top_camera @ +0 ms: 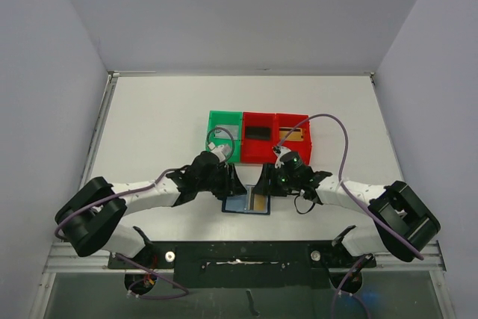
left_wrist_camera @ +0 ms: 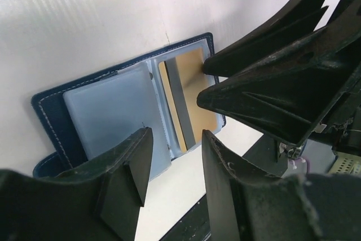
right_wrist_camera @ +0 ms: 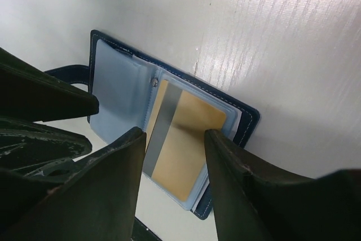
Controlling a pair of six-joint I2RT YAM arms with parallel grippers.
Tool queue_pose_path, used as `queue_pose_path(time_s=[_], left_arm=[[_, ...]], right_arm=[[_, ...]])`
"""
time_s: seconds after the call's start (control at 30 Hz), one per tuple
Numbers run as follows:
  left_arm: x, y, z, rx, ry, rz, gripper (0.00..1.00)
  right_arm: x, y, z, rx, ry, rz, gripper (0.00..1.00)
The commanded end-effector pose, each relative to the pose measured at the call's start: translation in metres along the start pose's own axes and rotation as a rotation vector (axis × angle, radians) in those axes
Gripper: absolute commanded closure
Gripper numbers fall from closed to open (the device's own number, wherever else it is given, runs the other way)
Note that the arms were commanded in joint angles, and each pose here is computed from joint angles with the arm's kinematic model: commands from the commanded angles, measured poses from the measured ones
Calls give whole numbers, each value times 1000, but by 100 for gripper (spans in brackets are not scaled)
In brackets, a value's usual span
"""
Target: Take the credit cards out of the card holder
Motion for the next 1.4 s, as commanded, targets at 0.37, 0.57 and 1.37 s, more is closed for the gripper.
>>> queue_pose_path(time_s=[0.37, 0.57, 1.37], left_arm=[[-36, -17, 17, 65, -2, 95, 74], [-37, -16, 20, 92, -12, 116, 93], [-33, -22, 12, 99, -46, 133, 100]], right_arm=[[-2, -29, 14, -6, 52, 37, 59], [-1, -28, 14, -4, 54, 31, 60], [18, -3, 13, 69, 26, -104, 61]])
Point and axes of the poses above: each gripper's point midway between its finger pads, its own x axis back along the fingers, its own y axis along the line the jaws close on, z = x × y, the point moved 4 cm from there along x, back along the fingers, and after that the axes turned 12 degrees about -x, right-handed, at the moved point
